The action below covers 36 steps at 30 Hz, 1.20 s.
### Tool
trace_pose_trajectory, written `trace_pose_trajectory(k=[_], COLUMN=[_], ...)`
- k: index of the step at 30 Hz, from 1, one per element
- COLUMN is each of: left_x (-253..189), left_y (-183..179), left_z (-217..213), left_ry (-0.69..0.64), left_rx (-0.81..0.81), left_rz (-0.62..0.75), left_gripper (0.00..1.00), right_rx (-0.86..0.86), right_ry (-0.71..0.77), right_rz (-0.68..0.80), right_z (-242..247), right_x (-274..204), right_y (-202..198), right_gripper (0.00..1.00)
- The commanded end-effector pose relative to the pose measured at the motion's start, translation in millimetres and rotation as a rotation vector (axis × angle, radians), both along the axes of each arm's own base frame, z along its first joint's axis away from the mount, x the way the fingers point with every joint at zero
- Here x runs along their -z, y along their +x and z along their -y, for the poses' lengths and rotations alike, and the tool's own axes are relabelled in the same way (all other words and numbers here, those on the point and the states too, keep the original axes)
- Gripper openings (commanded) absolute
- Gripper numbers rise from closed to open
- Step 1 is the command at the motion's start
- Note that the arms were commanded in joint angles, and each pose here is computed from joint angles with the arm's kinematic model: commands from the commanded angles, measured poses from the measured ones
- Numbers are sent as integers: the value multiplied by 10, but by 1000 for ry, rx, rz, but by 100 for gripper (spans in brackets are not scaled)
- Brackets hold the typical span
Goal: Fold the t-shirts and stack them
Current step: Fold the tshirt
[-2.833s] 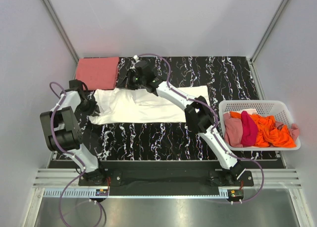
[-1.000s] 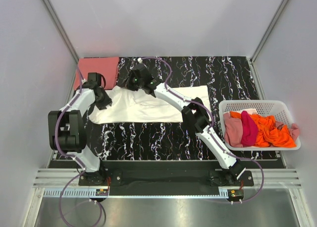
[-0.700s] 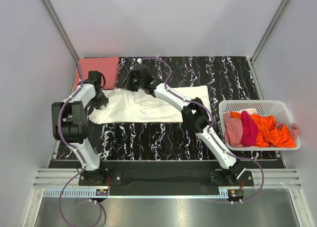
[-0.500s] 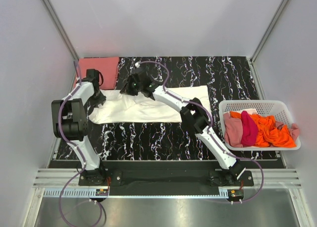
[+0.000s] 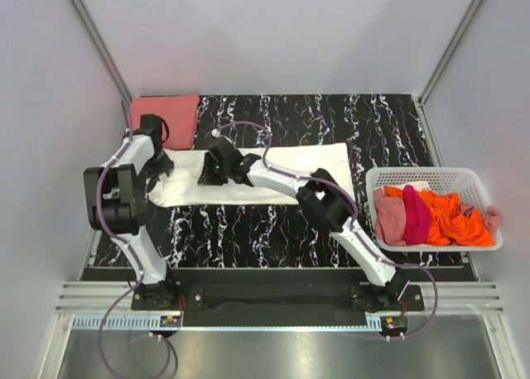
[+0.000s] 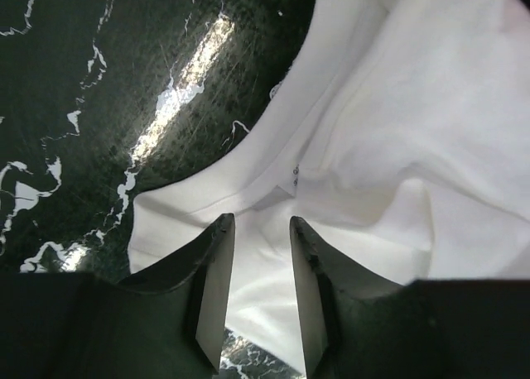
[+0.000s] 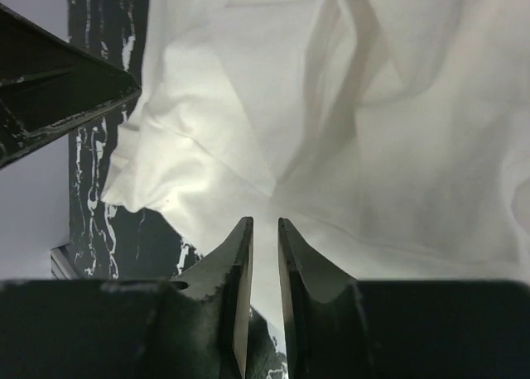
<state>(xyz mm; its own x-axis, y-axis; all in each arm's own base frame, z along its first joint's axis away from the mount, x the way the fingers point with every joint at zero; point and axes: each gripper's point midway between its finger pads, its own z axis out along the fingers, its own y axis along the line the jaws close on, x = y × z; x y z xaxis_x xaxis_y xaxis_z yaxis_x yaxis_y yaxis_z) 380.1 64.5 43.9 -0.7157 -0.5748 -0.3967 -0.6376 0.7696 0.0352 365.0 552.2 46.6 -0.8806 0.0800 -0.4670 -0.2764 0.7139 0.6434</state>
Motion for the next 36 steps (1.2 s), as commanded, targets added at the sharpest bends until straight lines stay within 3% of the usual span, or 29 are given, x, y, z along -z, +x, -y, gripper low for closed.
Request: trace_pose_trajectory(k=[1, 5, 9, 14, 24, 36], left_x=[-786, -980, -833, -628, -280, -223], left_y=[194, 133, -25, -65, 89, 317], left_z=[-18, 354, 848, 1117, 1136, 1085], left_ry=[40, -104, -364, -534, -544, -527], left_rx=[82, 247, 327, 278, 216, 173], left_rz=[210, 333, 356, 388, 326, 348], left_gripper=[39, 41, 49, 51, 54, 54], right_rx=[14, 49, 95, 148, 9, -100], right_ry=[114, 90, 89, 81, 7, 7], right_rz=[219, 271, 237, 200, 228, 282], right_z=[20, 249, 474, 632, 494, 579], right_x=[-1129, -1339, -1300, -1229, -661, -512], right_y=[207, 277, 453, 766, 1026, 1166], right_gripper=[25, 29, 36, 42, 41, 42])
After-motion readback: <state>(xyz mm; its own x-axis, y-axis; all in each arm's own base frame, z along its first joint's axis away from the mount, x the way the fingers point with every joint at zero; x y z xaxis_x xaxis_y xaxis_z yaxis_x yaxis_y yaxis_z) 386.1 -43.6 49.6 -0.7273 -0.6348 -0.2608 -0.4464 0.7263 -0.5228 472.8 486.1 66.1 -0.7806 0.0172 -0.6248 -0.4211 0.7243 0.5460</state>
